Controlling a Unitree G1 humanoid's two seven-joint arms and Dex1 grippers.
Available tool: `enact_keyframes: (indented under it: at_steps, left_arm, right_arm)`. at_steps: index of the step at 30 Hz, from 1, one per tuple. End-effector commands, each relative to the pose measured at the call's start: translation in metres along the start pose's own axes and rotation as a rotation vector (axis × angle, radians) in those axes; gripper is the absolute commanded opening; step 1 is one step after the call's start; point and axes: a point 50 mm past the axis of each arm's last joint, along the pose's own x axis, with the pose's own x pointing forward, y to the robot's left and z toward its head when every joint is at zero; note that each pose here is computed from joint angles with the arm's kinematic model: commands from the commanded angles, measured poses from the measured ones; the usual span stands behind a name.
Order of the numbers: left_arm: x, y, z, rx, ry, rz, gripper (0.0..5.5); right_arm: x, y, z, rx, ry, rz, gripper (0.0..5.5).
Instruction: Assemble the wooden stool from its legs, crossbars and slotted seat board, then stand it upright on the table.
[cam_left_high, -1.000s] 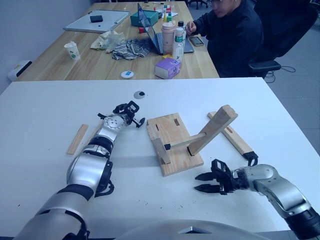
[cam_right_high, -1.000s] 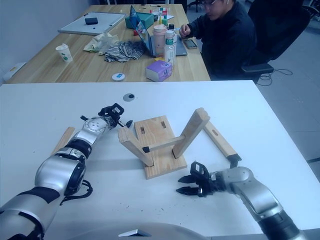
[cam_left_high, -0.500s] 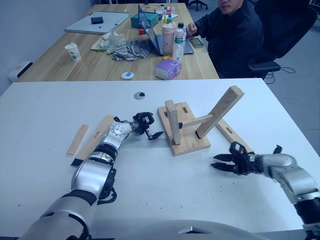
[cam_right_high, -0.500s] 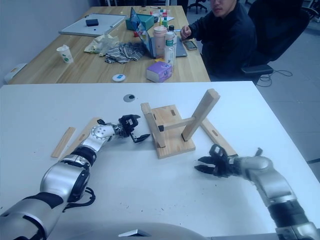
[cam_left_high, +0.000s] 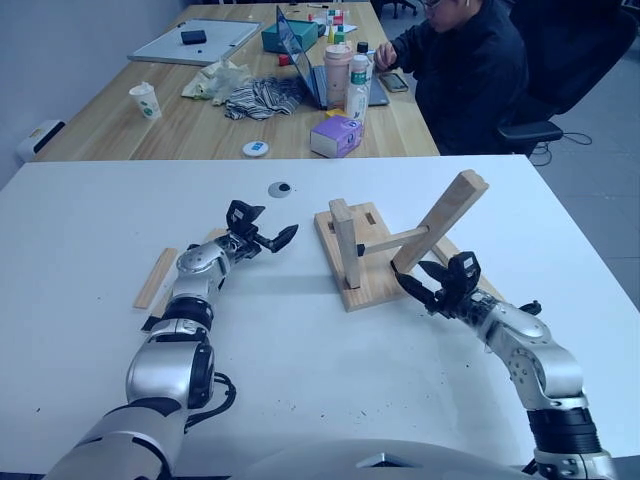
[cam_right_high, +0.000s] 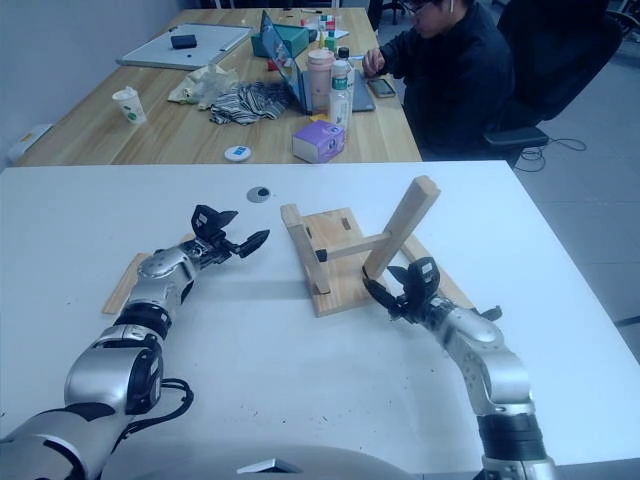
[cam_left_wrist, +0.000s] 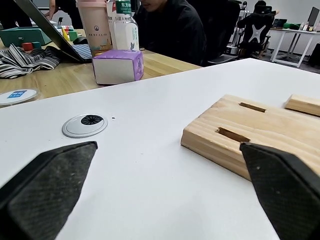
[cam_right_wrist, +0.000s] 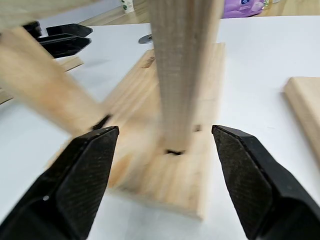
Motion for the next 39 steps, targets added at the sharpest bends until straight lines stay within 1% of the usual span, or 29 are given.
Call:
enact_keyframes:
  at_steps: [1,7,13,15,17,19,21,23,25,26,28,29,30,33,37,38,39]
  left_arm:
    - [-0.004,0.001,-0.005,-0.038,0.010,0.023,5.27]
    - [-0.002,0.002,-0.002,-0.045,0.004,0.034,5.27]
    - [-0.001,0.001,-0.002,-0.048,-0.001,0.036,5.27]
    - [-0.001,0.002,-0.001,-0.048,-0.006,0.040,5.27]
    - [-0.002,0.006,0.007,-0.034,-0.026,0.040,5.27]
    - [0.000,0.011,0.022,-0.004,-0.055,0.031,5.27]
    - [0.002,0.017,0.043,0.023,-0.108,0.021,5.27]
    - [0.004,0.022,0.069,0.030,-0.177,0.015,5.27]
    - [0.007,0.024,0.084,0.031,-0.204,0.005,5.27]
    - [0.008,0.024,0.084,0.039,-0.190,-0.002,5.27]
    - [0.007,0.020,0.065,0.113,-0.075,-0.017,5.27]
    - [0.006,0.018,0.050,0.156,0.000,-0.034,5.27]
    - [0.003,0.015,0.038,0.181,0.060,-0.048,5.27]
    - [-0.002,0.012,0.017,0.201,0.136,-0.058,5.27]
    - [-0.011,0.021,0.009,0.226,0.173,0.020,5.27]
    - [-0.013,0.022,0.008,0.235,0.176,0.033,5.27]
    - [-0.015,0.024,0.007,0.243,0.177,0.043,5.27]
  right_arm:
    - [0.015,-0.001,0.000,0.025,-0.058,-0.056,3.21]
    - [0.019,0.000,-0.005,0.026,-0.061,-0.044,2.12]
    - [0.021,-0.002,-0.004,0.022,-0.064,-0.031,1.21]
    - [0.022,-0.001,-0.003,0.026,-0.074,0.013,1.08]
    - [0.020,0.003,-0.003,0.017,-0.086,0.141,1.01]
    - [0.015,0.004,-0.003,0.001,-0.085,0.261,1.01]
    - [0.011,-0.001,-0.003,-0.038,-0.064,0.352,1.01]
    - [0.009,-0.006,-0.003,-0.110,-0.028,0.449,1.01]
    - [0.012,-0.013,0.001,-0.206,-0.001,0.484,1.01]
    - [0.016,-0.017,0.004,-0.251,-0.002,0.472,1.01]
    - [0.023,-0.023,0.012,-0.325,-0.003,0.450,1.01]
    - [0.026,-0.024,0.015,-0.341,-0.012,0.445,1.37]
    - [0.028,-0.024,0.018,-0.359,-0.015,0.447,1.57]
    - [0.027,-0.026,0.022,-0.401,-0.012,0.443,1.99]
    - [-0.005,-0.040,0.029,-0.441,0.022,0.393,2.59]
    - [-0.016,-0.042,0.031,-0.452,0.035,0.381,2.81]
    - [-0.024,-0.043,0.032,-0.461,0.048,0.375,2.87]
